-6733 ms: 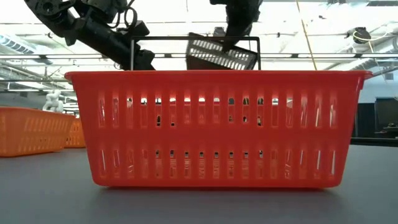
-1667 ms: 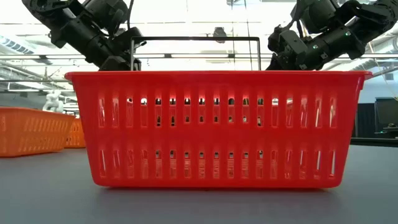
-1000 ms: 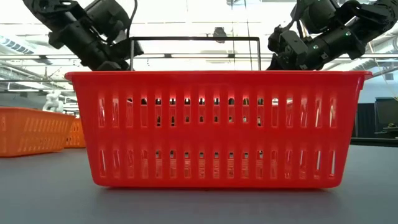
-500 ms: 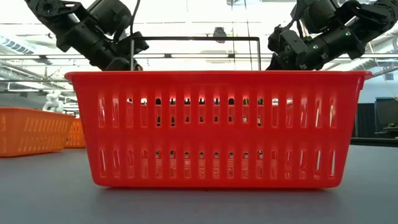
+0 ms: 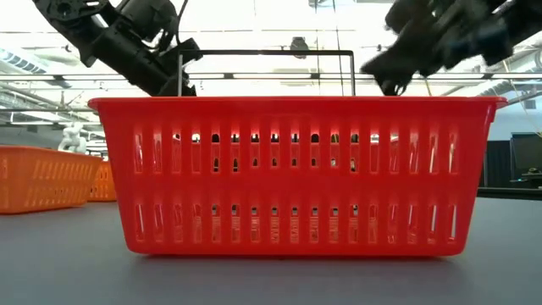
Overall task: Stack baskets on shelf by color
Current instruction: Stack the top orange bin on the orange bin on the shelf
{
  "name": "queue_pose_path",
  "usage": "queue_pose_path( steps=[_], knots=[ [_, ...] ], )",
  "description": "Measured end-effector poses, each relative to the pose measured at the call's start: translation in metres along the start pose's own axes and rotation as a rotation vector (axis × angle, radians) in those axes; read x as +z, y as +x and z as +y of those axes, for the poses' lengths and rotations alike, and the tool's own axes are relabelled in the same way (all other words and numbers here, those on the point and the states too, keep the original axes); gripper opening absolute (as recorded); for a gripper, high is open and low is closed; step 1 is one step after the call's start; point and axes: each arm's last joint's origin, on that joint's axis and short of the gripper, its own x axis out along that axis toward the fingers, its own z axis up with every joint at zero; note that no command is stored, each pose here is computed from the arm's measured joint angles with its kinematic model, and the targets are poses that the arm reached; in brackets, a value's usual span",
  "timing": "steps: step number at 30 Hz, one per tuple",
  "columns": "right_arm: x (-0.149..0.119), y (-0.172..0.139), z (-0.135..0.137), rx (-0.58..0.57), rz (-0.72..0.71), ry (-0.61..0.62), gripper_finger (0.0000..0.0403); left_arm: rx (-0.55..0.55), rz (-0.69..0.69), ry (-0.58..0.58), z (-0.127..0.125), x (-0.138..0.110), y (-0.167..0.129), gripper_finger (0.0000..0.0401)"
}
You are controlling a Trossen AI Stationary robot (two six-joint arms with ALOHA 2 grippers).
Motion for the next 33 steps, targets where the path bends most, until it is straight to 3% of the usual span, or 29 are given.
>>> queue_pose_path(
  steps=[7,11,14,19,22,25,29,31,33],
  knots=[
    [0.009,-0.019,0.039,0.235,-0.08,-0.144,0.0018,0.056,-0.088,-0.06,0.007,0.013,-0.02,0.0026],
    [0.004,-0.016,0.052,0.292,-0.063,-0.211,0.0018,0.091,-0.117,-0.085,0.01,0.017,-0.027,0.0026],
    [-0.002,-0.01,0.052,0.22,-0.027,-0.193,0.0018,0.093,-0.122,-0.093,0.01,0.017,-0.028,0.0026],
    [-0.008,-0.007,0.041,-0.078,0.005,-0.096,0.0018,0.113,-0.113,-0.135,0.014,0.015,-0.022,0.0026],
    [-0.009,-0.009,0.039,-0.131,0.017,-0.117,0.0018,0.129,-0.088,-0.158,0.018,0.012,-0.018,0.0026],
    [-0.006,-0.011,0.039,-0.166,-0.016,-0.142,0.0018,0.265,-0.001,-0.203,0.024,0.004,-0.019,0.0026],
    [-0.002,-0.016,0.037,-0.242,-0.056,-0.178,0.0018,0.586,0.154,-0.335,0.037,-0.014,-0.031,0.0026],
    [-0.001,-0.016,0.037,-0.269,-0.061,-0.186,0.0018,0.623,0.192,-0.42,0.043,-0.022,-0.038,0.0026],
    [-0.001,-0.016,0.036,-0.27,-0.059,-0.192,0.0019,0.593,0.195,-0.489,0.046,-0.024,-0.042,0.0027]
  ],
)
